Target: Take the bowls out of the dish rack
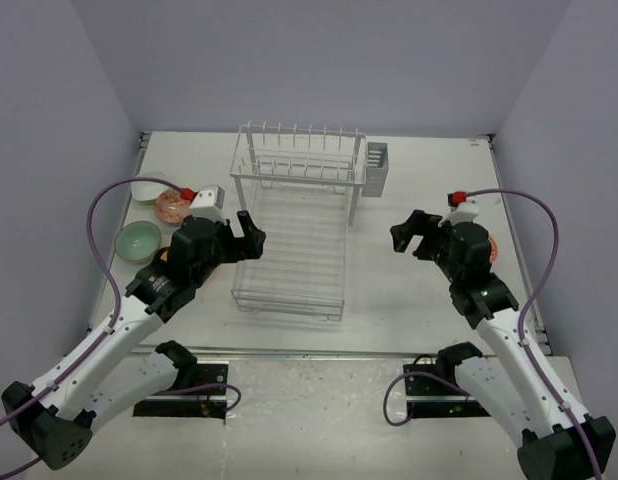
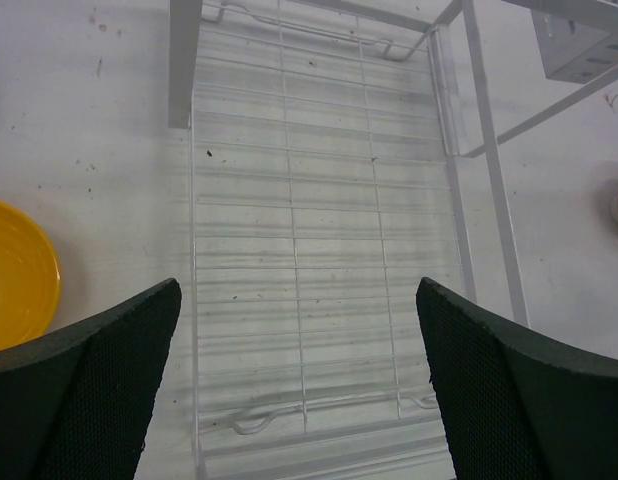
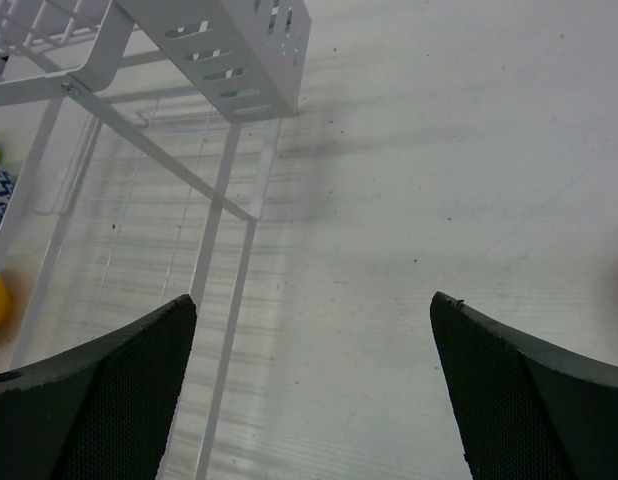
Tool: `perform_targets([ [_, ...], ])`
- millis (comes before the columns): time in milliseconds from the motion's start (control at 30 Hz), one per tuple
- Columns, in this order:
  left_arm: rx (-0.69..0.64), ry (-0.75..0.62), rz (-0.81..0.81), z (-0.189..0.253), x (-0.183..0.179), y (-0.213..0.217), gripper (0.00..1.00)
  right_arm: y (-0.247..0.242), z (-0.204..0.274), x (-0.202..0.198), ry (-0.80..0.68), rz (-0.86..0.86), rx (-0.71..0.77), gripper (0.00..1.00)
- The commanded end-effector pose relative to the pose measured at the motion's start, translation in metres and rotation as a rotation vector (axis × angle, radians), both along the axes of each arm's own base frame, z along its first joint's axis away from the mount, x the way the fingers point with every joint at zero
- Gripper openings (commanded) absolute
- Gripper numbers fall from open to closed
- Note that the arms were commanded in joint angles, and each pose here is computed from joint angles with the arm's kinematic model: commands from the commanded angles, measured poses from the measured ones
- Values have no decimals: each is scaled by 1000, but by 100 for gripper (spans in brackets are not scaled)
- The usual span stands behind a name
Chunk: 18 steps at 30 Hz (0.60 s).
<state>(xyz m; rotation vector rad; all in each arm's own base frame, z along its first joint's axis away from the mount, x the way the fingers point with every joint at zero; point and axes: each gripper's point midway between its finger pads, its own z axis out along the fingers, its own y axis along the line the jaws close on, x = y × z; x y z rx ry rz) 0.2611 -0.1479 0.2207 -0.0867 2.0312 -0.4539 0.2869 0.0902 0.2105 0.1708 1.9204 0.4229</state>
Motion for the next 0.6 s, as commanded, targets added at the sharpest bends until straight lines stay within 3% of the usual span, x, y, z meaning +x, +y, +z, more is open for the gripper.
perform_targets([
  [0, -36, -44, 24, 10, 5, 0, 100, 12, 0, -1, -19, 59, 13, 99],
  [567, -33, -50, 10, 6, 6, -3, 100, 49, -25, -6, 46, 203, -26, 99],
])
